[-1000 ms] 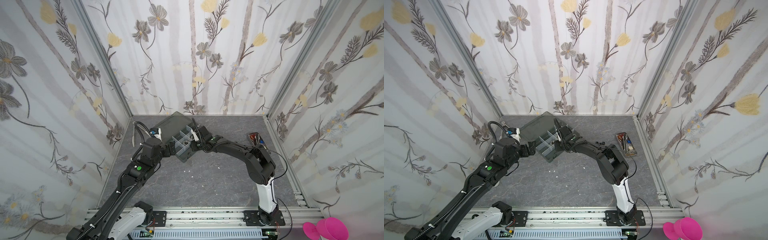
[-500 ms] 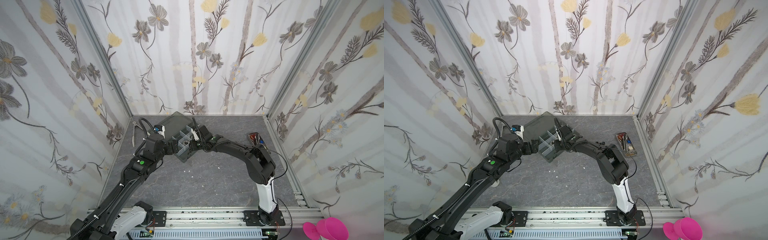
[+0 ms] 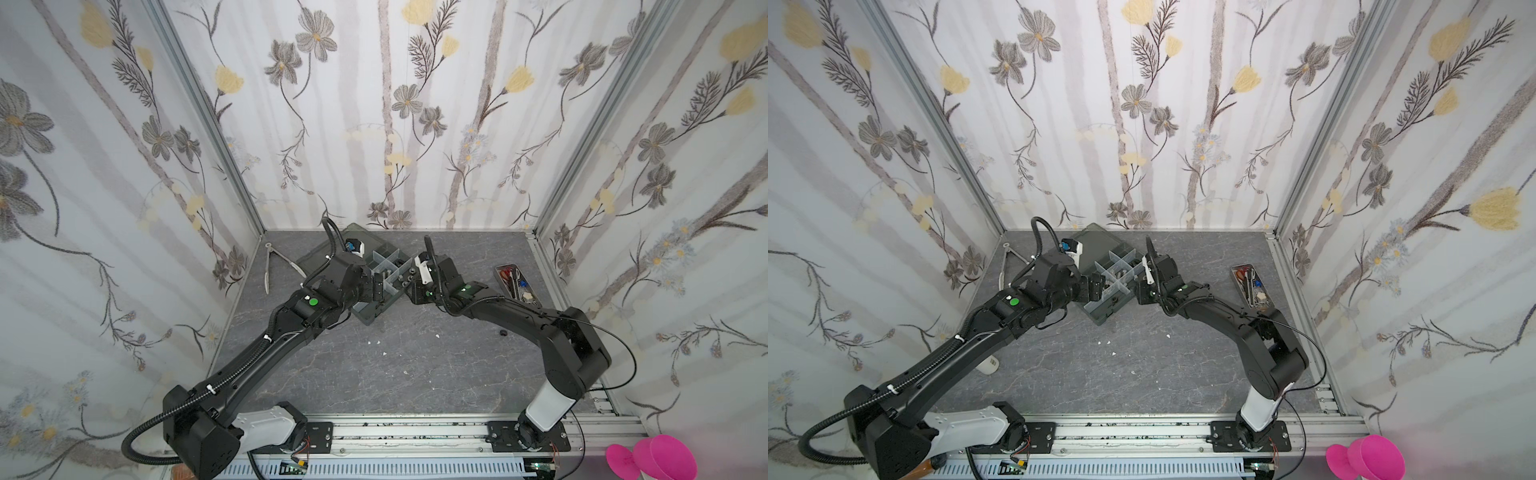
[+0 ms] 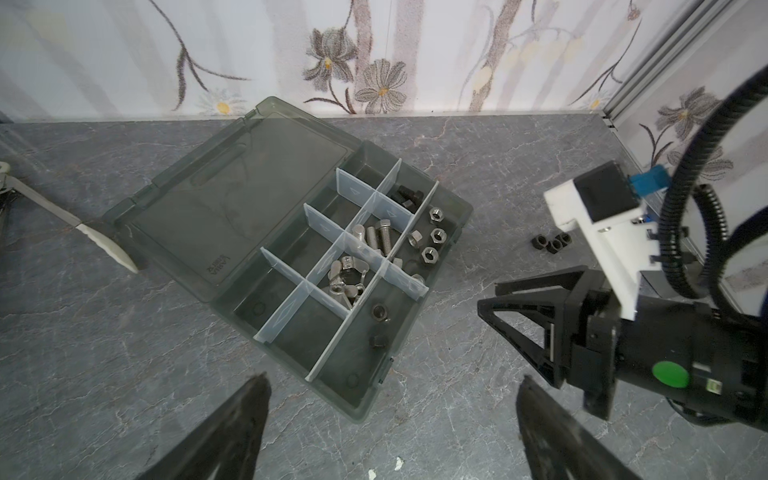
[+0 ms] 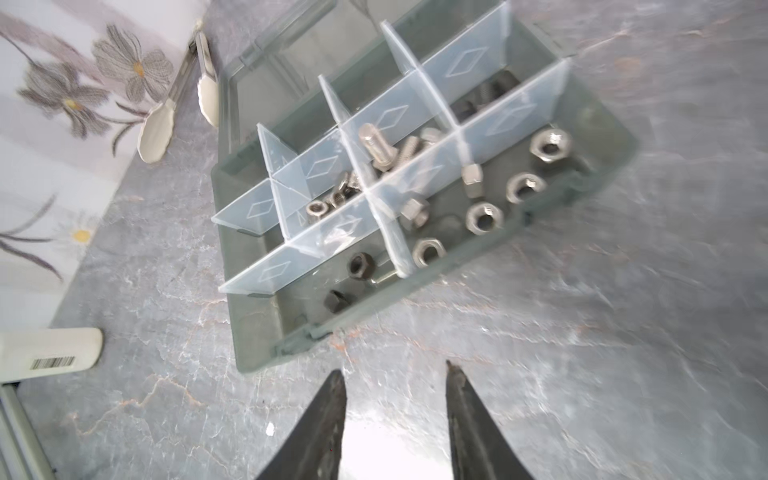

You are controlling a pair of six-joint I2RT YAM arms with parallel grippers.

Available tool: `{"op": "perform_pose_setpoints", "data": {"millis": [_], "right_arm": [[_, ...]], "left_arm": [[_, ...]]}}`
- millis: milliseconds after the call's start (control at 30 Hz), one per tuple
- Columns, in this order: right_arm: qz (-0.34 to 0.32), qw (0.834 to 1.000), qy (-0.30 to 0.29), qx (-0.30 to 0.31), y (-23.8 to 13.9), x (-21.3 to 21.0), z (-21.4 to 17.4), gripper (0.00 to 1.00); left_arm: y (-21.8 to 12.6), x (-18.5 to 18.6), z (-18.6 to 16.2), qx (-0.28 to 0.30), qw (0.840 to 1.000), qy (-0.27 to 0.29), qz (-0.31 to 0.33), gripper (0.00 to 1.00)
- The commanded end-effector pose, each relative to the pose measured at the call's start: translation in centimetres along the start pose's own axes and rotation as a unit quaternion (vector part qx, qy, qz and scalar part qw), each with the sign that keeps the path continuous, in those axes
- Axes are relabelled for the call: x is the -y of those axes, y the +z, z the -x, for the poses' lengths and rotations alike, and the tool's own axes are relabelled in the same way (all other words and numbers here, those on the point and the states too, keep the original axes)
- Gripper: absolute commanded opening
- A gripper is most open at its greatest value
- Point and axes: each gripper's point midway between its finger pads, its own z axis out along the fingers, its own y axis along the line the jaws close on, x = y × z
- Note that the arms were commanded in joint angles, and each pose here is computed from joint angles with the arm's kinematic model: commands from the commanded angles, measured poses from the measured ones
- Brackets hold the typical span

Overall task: Sort the screws and nuts into containers
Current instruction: 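Withdraw the right gripper while the left gripper moves toward the three black hex nuts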

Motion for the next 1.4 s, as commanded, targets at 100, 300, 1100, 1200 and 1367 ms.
{"op": "perform_pose_setpoints", "data": {"millis": [100,300,1100,1200,1367], "right_arm": [[0.008,0.997,0.045,0.058,-4.7,3.2,0.4,0.40],[-0.013,0.994,0.067,0.085,-8.2,6.5,-0.1,0.40],[-0.059,0.969,0.149,0.190,-15.6,13.6,-2.0,0.40],[-0.057,0.967,0.149,0.197,-15.8,13.6,-1.8,0.40],[-0.054,0.966,0.151,0.204,-15.9,13.6,-1.9,0.39]], "left_arm": [[3.2,2.6,-0.3,-0.025,1.000,0.015,0.011,0.87],[6.8,6.2,0.1,-0.042,0.999,0.031,-0.008,0.84],[22.6,16.4,-2.9,-0.103,0.991,0.072,-0.039,0.68],[23.9,17.1,-3.4,-0.106,0.991,0.076,-0.042,0.67],[26.4,17.8,-4.8,-0.106,0.990,0.078,-0.048,0.66]]}}
